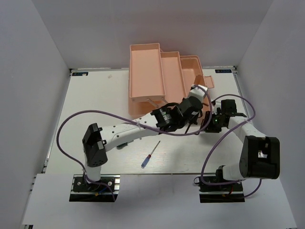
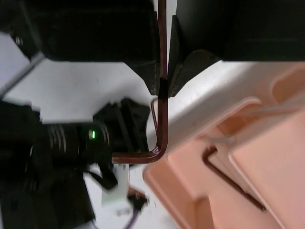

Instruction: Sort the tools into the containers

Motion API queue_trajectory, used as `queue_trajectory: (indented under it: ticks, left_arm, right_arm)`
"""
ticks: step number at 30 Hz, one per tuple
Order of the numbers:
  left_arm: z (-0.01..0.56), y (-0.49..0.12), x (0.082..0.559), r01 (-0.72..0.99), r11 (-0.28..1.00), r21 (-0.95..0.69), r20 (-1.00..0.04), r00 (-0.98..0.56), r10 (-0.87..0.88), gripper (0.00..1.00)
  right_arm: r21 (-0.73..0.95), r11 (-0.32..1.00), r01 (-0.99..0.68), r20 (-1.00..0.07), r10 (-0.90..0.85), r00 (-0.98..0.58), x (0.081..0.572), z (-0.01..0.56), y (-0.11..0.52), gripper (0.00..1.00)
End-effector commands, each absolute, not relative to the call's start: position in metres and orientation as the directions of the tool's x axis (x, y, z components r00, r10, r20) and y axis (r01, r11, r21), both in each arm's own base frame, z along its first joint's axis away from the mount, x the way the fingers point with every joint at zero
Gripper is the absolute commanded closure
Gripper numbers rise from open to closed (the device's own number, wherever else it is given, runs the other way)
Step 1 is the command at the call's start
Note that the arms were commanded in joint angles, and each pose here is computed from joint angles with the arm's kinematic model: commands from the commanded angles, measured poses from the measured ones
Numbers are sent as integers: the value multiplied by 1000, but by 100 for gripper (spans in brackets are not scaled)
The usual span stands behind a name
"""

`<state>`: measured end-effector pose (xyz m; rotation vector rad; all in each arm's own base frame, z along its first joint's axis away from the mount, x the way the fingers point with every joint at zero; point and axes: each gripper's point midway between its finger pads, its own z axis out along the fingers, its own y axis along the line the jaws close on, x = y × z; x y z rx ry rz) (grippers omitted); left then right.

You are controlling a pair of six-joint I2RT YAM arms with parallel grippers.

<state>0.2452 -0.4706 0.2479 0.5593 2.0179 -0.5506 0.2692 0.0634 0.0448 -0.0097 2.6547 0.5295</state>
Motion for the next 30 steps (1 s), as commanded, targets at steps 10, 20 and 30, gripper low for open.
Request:
queue_trajectory:
  ticks: [10,20,30]
  left_arm:
    - [282,-486,382,401,904,-150,-944,-330,-10,100]
    - [276,-488,439,379,868,-321,-919,-344,-190,100]
    - [273,-499,462,389,806,-447,-879,-360,-314,100]
  right_arm:
    - [375,926,-41,-481,156,-863,289,51,63,56]
    - [357,933,-30,-477,154,-865,294,43,63,56]
    - [371,927,-57,-477,138,-868,299,42,75,58]
